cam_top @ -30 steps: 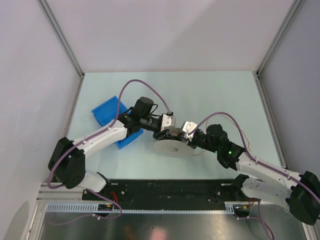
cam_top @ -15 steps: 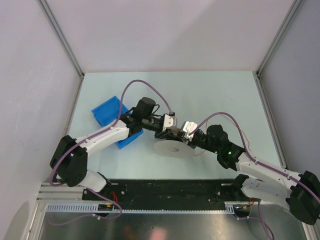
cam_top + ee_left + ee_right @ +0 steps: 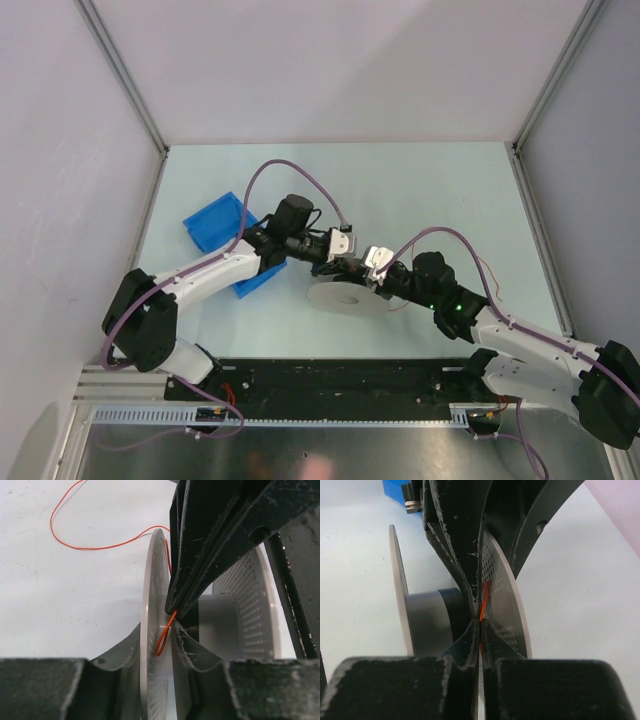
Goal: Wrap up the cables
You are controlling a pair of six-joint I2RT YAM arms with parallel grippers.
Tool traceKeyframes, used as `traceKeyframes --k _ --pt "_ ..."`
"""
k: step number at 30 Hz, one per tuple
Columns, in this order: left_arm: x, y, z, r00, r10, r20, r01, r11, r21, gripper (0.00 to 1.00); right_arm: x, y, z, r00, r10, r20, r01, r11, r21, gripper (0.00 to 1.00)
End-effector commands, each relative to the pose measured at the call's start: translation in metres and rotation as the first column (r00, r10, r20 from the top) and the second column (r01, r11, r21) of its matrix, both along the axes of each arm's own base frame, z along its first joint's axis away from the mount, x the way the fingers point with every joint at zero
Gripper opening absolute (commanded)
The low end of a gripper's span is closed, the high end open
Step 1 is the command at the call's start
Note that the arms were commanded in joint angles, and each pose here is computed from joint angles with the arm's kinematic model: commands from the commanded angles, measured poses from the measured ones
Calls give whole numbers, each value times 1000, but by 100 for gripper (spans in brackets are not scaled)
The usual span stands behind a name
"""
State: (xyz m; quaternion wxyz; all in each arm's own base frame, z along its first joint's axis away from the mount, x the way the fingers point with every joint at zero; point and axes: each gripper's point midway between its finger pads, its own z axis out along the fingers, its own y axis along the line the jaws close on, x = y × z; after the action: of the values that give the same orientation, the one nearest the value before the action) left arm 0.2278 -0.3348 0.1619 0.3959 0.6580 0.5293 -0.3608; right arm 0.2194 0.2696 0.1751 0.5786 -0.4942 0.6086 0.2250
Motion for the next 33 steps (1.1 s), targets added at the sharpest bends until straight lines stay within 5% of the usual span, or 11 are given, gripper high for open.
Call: traceKeyframes --k 1,6,15,25,33 --pt "4 -10 11 999 -4 32 5 1000 -17 27 4 5 15 999 -8 46 6 999 48 0" --pt "7 -11 6 999 8 40 -8 1000 0 29 6 5 17 999 -17 51 14 998 54 0" --pt "11 -11 7 998 4 68 -4 1000 0 1 7 2 15 998 -30 52 28 999 41 0" --pt "11 -7 5 996 -7 93 7 1000 1 0 -5 -18 32 998 -58 -11 58 998 10 38" --pt "15 -9 4 996 -12 93 12 1000 2 0 -8 -34 51 997 -68 -43 70 997 38 39"
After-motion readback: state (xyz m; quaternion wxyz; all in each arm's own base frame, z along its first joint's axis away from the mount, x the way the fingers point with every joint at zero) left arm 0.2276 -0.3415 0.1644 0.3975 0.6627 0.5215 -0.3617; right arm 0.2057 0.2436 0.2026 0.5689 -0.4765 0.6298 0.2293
